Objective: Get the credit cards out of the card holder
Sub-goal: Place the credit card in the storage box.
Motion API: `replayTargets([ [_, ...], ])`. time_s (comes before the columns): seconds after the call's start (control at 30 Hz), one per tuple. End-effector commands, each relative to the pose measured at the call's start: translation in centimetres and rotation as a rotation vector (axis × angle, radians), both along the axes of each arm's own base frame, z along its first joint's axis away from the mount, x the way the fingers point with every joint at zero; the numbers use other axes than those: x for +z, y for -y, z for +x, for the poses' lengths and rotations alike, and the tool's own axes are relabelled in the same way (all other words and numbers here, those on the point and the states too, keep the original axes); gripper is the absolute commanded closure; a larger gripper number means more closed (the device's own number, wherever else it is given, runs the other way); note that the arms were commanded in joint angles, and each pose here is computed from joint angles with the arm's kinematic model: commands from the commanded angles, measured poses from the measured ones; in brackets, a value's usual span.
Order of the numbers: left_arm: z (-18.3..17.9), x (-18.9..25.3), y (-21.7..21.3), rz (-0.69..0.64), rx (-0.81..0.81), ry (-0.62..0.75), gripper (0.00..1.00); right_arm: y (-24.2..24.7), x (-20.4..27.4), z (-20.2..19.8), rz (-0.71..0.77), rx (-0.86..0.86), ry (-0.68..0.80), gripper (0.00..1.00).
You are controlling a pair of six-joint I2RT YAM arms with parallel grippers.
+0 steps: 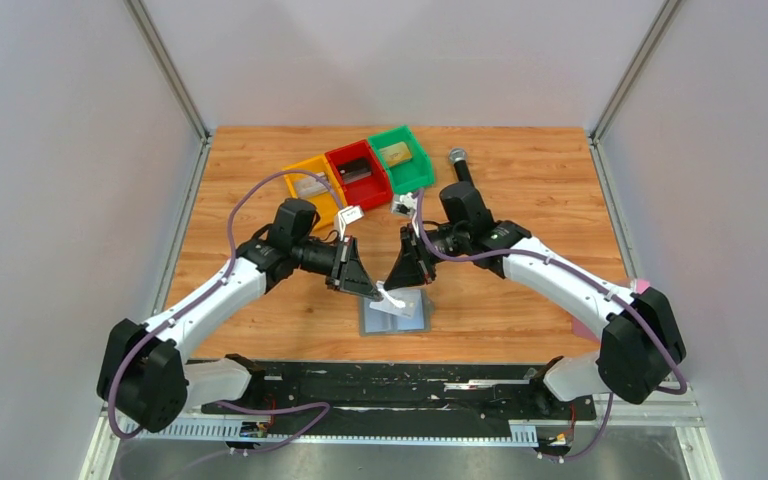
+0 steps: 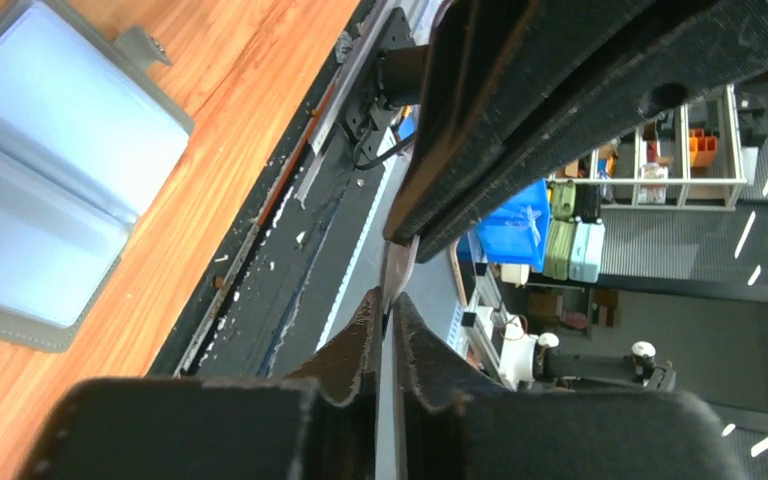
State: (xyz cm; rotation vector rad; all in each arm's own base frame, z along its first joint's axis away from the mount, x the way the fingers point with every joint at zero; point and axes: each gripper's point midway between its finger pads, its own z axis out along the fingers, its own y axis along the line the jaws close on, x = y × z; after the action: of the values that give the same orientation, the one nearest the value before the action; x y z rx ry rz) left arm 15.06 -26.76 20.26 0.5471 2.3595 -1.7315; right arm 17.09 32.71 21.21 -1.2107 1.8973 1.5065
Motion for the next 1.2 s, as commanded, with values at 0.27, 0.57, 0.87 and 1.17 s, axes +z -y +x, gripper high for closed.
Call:
replayTargets([
  [0.27,3.4,2.7,-1.4,0.002,0.151,0.125,0.38,0.1,5.6,4.0,0.185,-0.420,-0.021,1.00],
  [0.57,5.1,4.3,-0.7,-0.121,0.260,0.119,0.27,3.2,8.9,7.6,0.472,-0.884,-0.229,1.00],
  [0.87,5.8,5.8,0.2,-0.249,0.264,0.103,0.26,3.4,9.8,6.4,0.586,-0.930,-0.307,1.00],
  [1.17,6.2,5.8,0.7,-0.274,0.248,0.080,0.43,2.4,9.0,5.3,0.586,-0.870,-0.359,1.00],
])
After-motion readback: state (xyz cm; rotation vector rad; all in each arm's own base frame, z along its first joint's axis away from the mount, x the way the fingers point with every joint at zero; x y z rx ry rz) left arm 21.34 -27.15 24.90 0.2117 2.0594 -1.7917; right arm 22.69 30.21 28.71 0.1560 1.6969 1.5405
